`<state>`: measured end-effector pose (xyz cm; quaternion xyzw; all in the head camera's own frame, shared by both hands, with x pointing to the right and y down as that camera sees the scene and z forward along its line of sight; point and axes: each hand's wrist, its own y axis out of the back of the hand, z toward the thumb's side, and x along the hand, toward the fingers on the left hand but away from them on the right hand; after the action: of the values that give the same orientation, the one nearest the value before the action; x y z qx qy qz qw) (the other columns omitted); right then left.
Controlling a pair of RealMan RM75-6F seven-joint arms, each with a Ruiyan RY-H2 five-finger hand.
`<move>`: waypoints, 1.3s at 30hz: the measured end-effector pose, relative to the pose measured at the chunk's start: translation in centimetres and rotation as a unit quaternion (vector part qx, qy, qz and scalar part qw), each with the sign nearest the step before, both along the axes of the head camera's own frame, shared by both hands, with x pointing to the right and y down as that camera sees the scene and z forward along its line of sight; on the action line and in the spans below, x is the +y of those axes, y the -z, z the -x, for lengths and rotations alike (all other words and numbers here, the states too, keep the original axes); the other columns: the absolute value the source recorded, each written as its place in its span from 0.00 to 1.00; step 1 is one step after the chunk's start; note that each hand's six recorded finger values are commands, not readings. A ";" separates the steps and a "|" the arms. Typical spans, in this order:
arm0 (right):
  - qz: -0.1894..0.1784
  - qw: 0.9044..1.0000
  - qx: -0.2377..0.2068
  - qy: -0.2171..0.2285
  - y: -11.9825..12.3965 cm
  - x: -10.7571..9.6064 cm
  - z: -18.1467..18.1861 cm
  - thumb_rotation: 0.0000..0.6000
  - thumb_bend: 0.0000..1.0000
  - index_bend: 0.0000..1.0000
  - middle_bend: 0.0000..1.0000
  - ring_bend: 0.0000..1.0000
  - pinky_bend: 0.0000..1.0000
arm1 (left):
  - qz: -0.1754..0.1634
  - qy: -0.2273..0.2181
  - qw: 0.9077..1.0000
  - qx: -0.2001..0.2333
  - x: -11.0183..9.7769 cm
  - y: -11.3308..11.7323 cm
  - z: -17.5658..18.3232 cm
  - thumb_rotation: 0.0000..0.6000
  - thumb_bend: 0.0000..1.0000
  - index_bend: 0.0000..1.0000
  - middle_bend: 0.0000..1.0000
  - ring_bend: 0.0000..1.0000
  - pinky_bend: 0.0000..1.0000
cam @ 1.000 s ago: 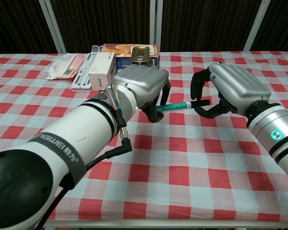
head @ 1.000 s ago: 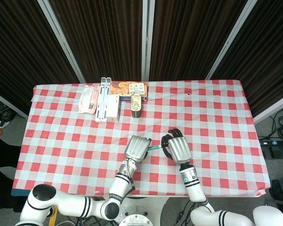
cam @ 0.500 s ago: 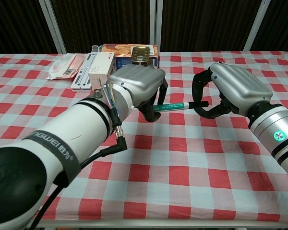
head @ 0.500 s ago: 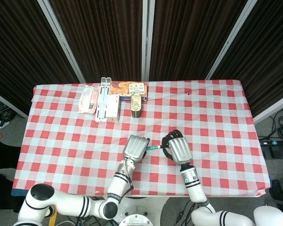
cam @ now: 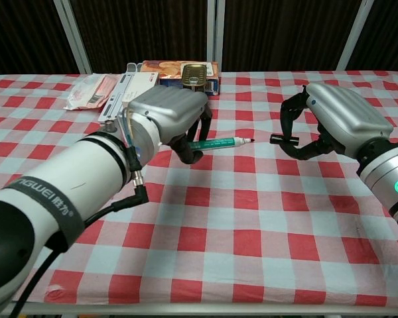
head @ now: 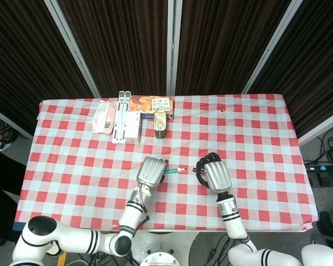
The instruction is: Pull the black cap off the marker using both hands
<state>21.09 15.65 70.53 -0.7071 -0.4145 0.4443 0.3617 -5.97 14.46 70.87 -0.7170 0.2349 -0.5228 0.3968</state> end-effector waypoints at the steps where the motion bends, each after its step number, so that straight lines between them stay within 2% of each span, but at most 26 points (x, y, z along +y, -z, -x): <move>1: 0.001 1.000 0.002 -0.002 -0.1 0.0 -0.2 1.00 0.27 0.68 0.71 0.36 0.25 | 0.000 0.002 1.000 -0.002 0.0 -0.2 0.4 1.00 0.39 0.53 0.56 0.97 0.90; 8: 0.017 1.000 0.017 -0.015 -1.4 0.3 -1.8 1.00 0.27 0.69 0.70 0.36 0.25 | 0.006 0.016 1.000 -0.024 0.1 -2.3 3.7 1.00 0.39 0.53 0.56 0.96 0.90; 14: 0.028 0.999 0.027 -0.025 -2.5 0.4 -2.6 1.00 0.25 0.67 0.68 0.35 0.25 | -0.005 0.006 1.000 -0.030 0.0 -3.5 4.8 1.00 0.38 0.53 0.56 0.96 0.90; 16: 0.033 0.999 0.029 -0.026 -2.9 0.4 -2.7 1.00 0.20 0.60 0.63 0.33 0.23 | -0.007 0.001 1.000 -0.029 0.0 -3.8 4.9 1.00 0.34 0.52 0.55 0.96 0.90; 19: 0.049 0.998 0.028 -0.022 -3.3 0.7 -2.6 1.00 0.06 0.44 0.48 0.22 0.15 | -0.004 -0.004 1.000 -0.024 0.1 -4.1 4.9 1.00 0.26 0.47 0.51 0.95 0.89; 23: 0.065 0.998 0.018 -0.021 -3.4 0.7 -2.7 1.00 0.02 0.32 0.30 0.08 0.08 | -0.008 -0.005 1.000 -0.012 0.0 -4.0 5.0 1.00 0.21 0.38 0.47 0.95 0.89; 30: 0.057 0.998 0.010 -0.030 -2.2 0.5 -3.3 1.00 0.03 0.29 0.26 0.06 0.08 | -0.027 0.014 1.000 0.005 -0.9 -2.8 5.6 1.00 0.19 0.36 0.44 0.92 0.87; 33: 0.041 0.999 0.008 -0.034 -1.2 0.6 -4.0 1.00 0.02 0.29 0.25 0.06 0.08 | -0.050 0.030 0.998 0.014 -1.5 -1.7 6.4 1.00 0.16 0.36 0.43 0.84 0.83; 37: 0.012 0.999 0.019 -0.039 0.7 1.2 -5.9 1.00 0.02 0.27 0.25 0.04 0.07 | -0.094 0.060 0.993 0.026 -2.1 0.4 8.7 1.00 0.12 0.35 0.37 0.57 0.65; 38: 0.007 0.999 0.025 -0.041 1.2 1.4 -6.7 1.00 0.02 0.26 0.24 0.02 0.06 | -0.106 0.067 0.992 0.029 -2.1 1.2 9.8 1.00 0.11 0.34 0.34 0.46 0.56; 39: 0.002 0.998 0.035 -0.045 1.8 1.9 -7.8 1.00 0.02 0.24 0.24 0.01 0.05 | -0.111 0.071 0.991 0.030 -1.9 1.7 10.6 1.00 0.10 0.32 0.31 0.40 0.50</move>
<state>28.92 17.52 68.73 -0.6722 -0.4324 0.4856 0.3541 -16.57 12.53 69.16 -0.6651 0.3535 -0.4989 0.4286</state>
